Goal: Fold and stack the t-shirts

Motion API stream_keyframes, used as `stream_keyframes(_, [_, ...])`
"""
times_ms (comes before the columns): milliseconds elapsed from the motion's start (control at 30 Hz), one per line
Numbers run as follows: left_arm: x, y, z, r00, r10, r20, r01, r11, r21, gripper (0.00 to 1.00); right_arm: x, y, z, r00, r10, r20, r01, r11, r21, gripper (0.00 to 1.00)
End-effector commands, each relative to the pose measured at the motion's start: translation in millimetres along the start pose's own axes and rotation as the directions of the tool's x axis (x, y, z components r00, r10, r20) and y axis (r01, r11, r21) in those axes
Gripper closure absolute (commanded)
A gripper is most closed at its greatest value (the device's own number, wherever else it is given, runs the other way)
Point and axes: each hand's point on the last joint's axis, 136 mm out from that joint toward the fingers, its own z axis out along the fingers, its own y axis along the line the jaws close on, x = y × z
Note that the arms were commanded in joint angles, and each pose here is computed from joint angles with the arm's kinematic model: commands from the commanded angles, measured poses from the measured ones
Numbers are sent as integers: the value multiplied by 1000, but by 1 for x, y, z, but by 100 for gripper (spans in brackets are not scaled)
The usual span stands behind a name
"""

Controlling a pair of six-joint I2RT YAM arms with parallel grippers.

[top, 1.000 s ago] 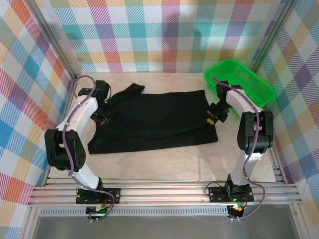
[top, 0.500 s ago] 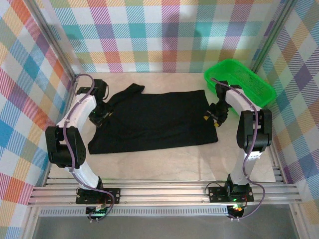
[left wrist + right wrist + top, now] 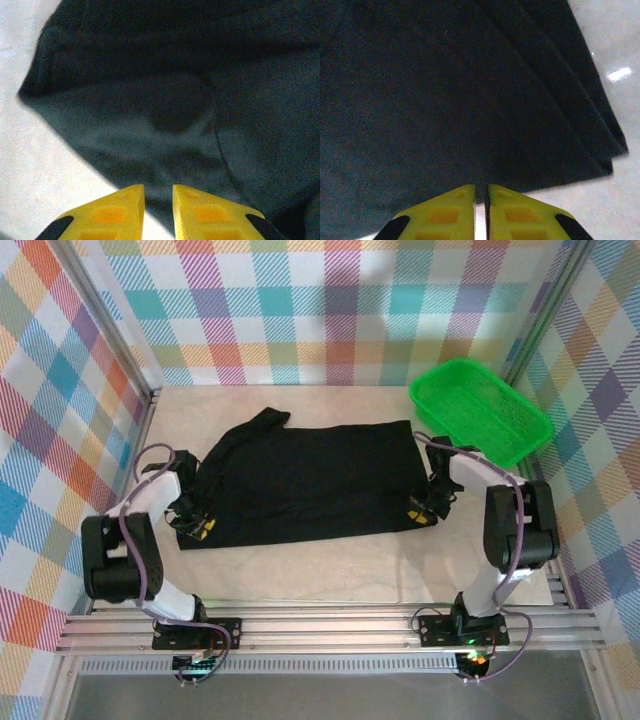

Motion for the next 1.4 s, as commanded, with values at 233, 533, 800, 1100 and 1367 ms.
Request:
stream_keyframes(233, [-31, 59, 19, 988, -123, 91, 138, 973, -185, 77, 10, -38, 14, 989, 148, -31, -139, 970, 200, 87])
stream_keyframes(533, [-30, 23, -36, 984, -82, 155, 81, 997, 10, 60, 33, -19, -28, 994, 79, 79, -84, 994, 71, 69])
stream_keyframes(800, [56, -59, -43, 998, -62, 22, 54, 962, 267, 40, 41, 70, -62, 971, -192, 140, 220, 948, -229, 45])
stream_keyframes(1100, [76, -90, -4, 998, -46, -50, 56, 969, 240, 41, 54, 120, -82, 950, -275, 150, 314, 844, -436, 39])
stream_keyframes(1367, [78, -82, 4, 998, -40, -38, 46, 986, 160, 65, 57, 112, -81, 954, -264, 144, 301, 858, -416, 40])
